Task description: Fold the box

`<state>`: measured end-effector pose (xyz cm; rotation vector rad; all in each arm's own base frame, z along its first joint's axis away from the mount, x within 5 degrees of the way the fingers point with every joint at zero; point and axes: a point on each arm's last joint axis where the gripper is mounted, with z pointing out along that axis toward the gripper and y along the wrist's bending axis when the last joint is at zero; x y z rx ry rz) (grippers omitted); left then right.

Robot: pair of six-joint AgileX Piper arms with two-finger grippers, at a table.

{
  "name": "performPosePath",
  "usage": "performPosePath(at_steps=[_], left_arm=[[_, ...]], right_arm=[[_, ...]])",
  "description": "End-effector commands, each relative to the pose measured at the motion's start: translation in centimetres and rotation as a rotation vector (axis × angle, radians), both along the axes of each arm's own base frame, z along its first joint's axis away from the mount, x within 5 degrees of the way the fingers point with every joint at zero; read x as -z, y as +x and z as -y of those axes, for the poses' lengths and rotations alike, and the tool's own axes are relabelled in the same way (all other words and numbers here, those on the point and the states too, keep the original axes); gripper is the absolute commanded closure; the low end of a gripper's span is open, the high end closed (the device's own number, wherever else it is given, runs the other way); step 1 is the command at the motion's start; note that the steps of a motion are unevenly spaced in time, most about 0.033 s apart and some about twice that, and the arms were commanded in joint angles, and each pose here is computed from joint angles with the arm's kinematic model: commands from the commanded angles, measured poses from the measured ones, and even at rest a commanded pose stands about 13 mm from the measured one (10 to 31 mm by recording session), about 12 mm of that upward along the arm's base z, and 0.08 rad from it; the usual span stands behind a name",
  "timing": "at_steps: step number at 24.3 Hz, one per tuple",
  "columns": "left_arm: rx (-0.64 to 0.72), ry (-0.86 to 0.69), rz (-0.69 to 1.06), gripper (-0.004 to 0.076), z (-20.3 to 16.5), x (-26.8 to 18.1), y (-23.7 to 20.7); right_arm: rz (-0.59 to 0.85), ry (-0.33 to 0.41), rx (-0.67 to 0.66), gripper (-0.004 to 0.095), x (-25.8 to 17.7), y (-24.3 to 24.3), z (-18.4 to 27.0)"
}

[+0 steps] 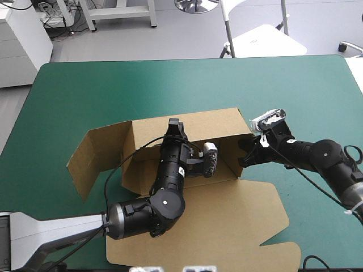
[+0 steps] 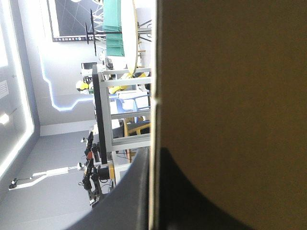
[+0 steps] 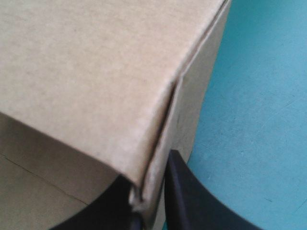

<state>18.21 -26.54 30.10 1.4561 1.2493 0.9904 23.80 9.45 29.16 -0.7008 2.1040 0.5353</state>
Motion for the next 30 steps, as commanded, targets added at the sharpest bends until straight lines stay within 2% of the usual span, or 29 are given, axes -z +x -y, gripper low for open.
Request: performPosePath(at_steps=[1,11,13,14,15,16,17,20,30], left_arm=[[0.01,-0.045,0.08,0.0734,-0.4,-2.4,-0.2],[0.012,-0.049,0.087,0.0715,-0.4,-2.5,-0.2],[0.012,-0.049,0.087,0.065,-0.4,-2.5,-0.2],[0.017,-0.049,0.085,0.0566,-0.3,-2.4,-0.2],[0.024,-0.05,0.082,0.0523,-0.3,-2.4,-0.2],[0.039,-0.057,0.082,0.0419,-0.1,-2.4,-0.2],[0.047,-0.06,0.082,0.0363,0.0,-2.4,-0.3],[0.09,-0.051,0.1,0.0258,0.3,-2.6,-0.3],[0.105,-0.048,0.107,0.026,0.4,-2.6,-0.4]], right_arm=[[0.017,0.098,-0.025,0.0927,-1.8,-0.5,-0.5],[0.047,0.093,-0.025,0.0925,-1.6,-0.4,-2.1],[0.023,0.085,-0.019,0.0925,-0.8,0.2,-2.5],[0.011,0.077,-0.002,0.0925,-0.2,0.7,-2.5],[0.011,0.076,0.009,0.0925,-0.1,0.9,-2.5],[0.012,0.073,0.027,0.0925,0.1,1.2,-2.5],[0.016,0.072,0.033,0.0925,0.1,1.2,-2.4],[0.036,0.067,0.061,0.0925,0.0,1.5,-2.3],[0.109,0.073,0.222,0.0925,-0.5,2.6,-1.2]])
